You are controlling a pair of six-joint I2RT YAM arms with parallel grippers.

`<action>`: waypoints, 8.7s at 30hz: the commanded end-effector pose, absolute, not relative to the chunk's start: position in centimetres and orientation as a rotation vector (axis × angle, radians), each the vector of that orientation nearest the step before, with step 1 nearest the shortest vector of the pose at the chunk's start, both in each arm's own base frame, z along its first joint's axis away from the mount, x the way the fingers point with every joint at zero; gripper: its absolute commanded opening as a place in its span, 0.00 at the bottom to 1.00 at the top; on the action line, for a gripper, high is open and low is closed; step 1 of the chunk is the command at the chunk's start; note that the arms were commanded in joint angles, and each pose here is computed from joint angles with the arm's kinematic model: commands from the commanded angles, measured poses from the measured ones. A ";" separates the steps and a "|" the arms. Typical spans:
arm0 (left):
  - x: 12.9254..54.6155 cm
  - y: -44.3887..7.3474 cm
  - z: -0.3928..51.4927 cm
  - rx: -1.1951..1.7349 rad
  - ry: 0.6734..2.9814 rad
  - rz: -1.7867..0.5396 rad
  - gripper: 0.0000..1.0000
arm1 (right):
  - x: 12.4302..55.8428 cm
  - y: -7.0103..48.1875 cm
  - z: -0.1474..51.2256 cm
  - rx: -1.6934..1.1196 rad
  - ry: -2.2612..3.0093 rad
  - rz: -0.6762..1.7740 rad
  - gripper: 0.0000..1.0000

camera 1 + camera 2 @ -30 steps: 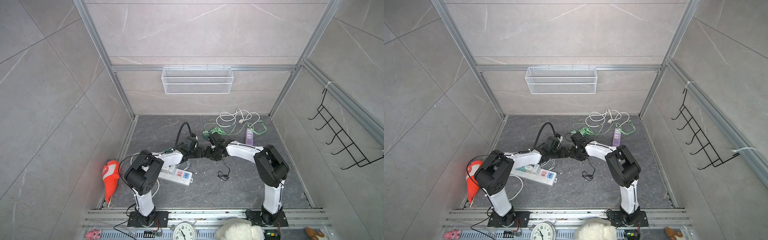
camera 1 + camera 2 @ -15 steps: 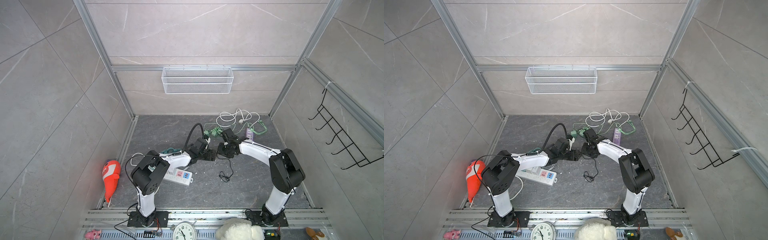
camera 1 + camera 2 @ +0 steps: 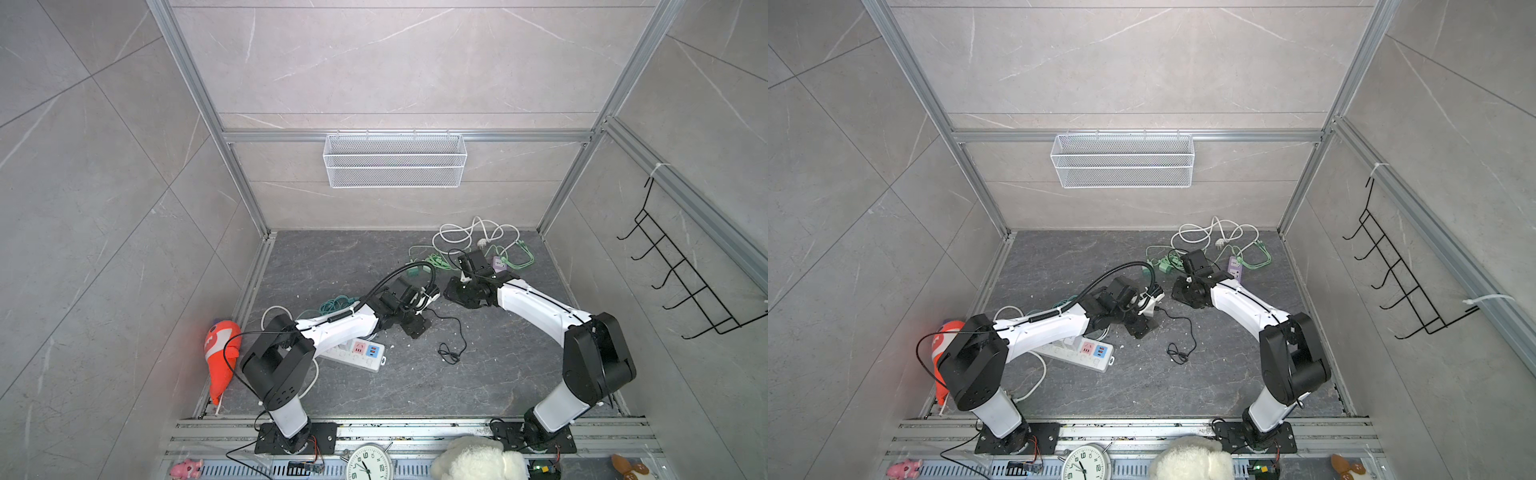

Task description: Insert the plug

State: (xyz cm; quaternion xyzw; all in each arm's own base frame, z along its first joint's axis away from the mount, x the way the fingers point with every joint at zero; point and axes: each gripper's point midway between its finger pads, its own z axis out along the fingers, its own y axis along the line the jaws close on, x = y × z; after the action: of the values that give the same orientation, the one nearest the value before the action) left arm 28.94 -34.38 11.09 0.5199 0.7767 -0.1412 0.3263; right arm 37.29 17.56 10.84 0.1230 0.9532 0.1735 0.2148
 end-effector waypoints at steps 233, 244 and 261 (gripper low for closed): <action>19.5 -1.4 24.2 -0.497 1.832 -0.163 1.00 | 23.1 40.2 13.6 0.256 2.600 0.197 0.04; 19.0 0.8 23.7 -0.632 1.813 -0.044 1.00 | 22.7 42.5 12.5 0.372 2.617 0.102 0.06; 17.2 3.9 23.0 -0.793 1.738 -0.019 1.00 | 22.2 44.9 9.4 0.364 2.706 -0.038 0.06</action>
State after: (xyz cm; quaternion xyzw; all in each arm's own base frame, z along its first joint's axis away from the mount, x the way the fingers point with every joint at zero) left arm 17.54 3.06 21.95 -0.3161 0.7644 -0.0002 0.5619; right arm 22.71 45.92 9.99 0.1300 0.9694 0.0165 0.2074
